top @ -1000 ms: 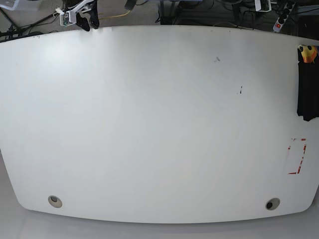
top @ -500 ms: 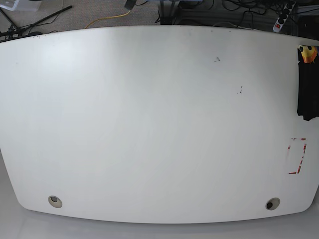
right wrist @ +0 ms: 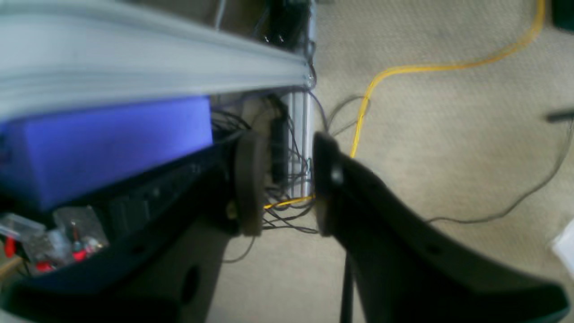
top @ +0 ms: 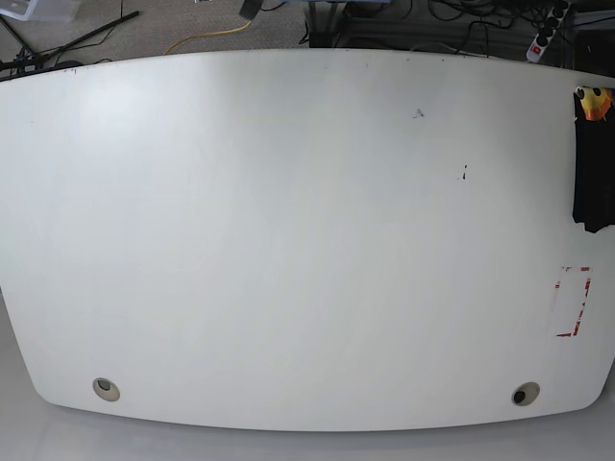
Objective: Fold the T-shirt properly
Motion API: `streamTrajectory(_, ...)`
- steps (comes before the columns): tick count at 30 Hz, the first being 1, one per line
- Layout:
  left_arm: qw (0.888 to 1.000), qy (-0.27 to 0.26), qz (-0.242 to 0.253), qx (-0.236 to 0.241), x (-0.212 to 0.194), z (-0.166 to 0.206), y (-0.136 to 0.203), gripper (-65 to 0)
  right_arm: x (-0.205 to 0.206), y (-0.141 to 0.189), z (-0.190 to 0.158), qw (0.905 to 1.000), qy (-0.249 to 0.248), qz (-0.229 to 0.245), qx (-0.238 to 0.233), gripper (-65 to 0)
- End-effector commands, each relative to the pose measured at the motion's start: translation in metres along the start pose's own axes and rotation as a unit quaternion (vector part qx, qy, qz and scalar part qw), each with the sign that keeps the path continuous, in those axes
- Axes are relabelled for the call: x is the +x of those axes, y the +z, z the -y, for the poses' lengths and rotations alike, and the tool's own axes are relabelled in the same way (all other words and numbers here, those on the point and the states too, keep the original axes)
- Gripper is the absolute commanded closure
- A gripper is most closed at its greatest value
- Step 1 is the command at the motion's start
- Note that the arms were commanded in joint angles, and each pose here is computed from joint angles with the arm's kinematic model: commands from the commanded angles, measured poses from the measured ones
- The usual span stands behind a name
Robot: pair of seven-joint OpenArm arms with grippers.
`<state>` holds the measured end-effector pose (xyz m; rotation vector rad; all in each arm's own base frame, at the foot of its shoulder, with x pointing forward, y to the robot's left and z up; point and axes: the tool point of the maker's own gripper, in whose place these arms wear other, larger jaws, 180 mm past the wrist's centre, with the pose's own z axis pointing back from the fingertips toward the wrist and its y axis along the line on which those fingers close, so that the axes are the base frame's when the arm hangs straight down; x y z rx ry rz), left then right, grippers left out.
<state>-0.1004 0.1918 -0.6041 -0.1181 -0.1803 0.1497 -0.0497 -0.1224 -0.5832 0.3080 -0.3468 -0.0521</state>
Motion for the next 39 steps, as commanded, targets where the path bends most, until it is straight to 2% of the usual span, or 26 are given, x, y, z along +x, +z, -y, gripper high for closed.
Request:
streamTrajectory(1,1.0,-0.008,-0.026,-0.001,-0.006,0.0,-0.012,-38.8,-0.009,-0.011,0.009,0.9994,0.008,-0.026,-0.02,-16.5)
streamTrajectory(6,0.998,-0.017,-0.054,-0.006,0.001,0.008,-0.034,-38.8,-0.011,-0.035,0.032,0.9965,0.012,-0.065,-0.051,-16.5)
streamTrajectory(15,0.995,-0.054,-0.069,0.058,0.036,-0.003,-0.057,-38.8,0.016,-0.063,0.037,0.9956,-0.002,-0.076,-0.055,-16.5)
streamTrajectory(20,0.994,-0.052,-0.059,0.077,0.064,-0.004,-0.066,-38.8,0.028,-0.066,0.054,0.9943,0.002,-0.076,-0.075,-17.0)
streamTrajectory(27,0.992,-0.051,-0.062,0.097,0.068,-0.006,-0.068,-38.8,0.037,-0.069,0.055,0.9947,0.004,-0.07,-0.075,-17.1)
streamTrajectory(39,0.993,-0.05,-0.056,0.095,0.071,-0.004,-0.069,-38.8,0.037,-0.069,0.054,0.9948,0.004,-0.069,-0.075,-17.1)
